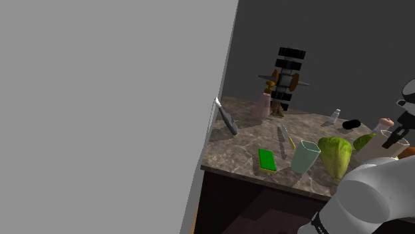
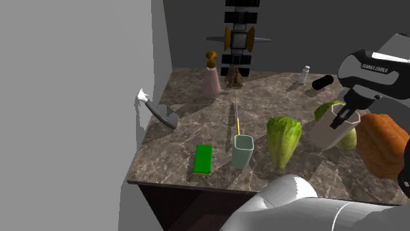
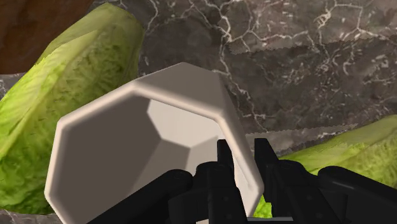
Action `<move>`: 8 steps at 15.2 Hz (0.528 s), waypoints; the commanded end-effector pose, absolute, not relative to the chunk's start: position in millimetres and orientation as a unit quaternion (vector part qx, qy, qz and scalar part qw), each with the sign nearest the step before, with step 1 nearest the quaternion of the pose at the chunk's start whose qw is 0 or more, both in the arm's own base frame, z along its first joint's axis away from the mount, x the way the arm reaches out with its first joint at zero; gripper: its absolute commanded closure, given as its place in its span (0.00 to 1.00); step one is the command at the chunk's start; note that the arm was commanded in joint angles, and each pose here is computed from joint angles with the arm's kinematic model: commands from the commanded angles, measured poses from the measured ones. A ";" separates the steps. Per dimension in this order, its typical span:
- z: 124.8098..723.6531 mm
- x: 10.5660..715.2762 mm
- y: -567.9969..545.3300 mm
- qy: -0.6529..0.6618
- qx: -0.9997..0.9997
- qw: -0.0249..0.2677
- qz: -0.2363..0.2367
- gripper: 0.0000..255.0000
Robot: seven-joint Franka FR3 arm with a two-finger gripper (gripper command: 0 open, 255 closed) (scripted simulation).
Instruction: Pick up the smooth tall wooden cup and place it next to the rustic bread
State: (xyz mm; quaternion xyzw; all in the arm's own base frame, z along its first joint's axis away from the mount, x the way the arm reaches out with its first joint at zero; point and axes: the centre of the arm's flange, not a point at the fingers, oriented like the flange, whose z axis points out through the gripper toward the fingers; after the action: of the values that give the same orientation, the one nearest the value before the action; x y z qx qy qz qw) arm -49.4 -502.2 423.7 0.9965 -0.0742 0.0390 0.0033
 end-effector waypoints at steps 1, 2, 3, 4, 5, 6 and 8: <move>414.3 -49.2 -502.9 -0.074 0.996 0.004 0.039 1.00; 409.0 -49.2 -502.9 -0.074 0.996 0.004 0.039 1.00; 401.2 -49.2 -502.9 -0.074 0.996 0.004 0.039 1.00; 401.2 -49.2 -502.8 -0.074 0.996 0.004 0.039 1.00; 401.2 -49.2 -502.9 -0.074 0.996 0.004 0.039 1.00; 401.2 -49.2 -502.9 -0.074 0.996 0.004 0.039 1.00; 401.2 -49.2 -502.9 -0.074 0.996 0.004 0.039 1.00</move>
State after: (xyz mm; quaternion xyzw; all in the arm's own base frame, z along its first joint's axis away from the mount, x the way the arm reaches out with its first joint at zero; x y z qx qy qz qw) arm -49.2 -502.8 401.1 0.9965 -0.0743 0.0390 0.0035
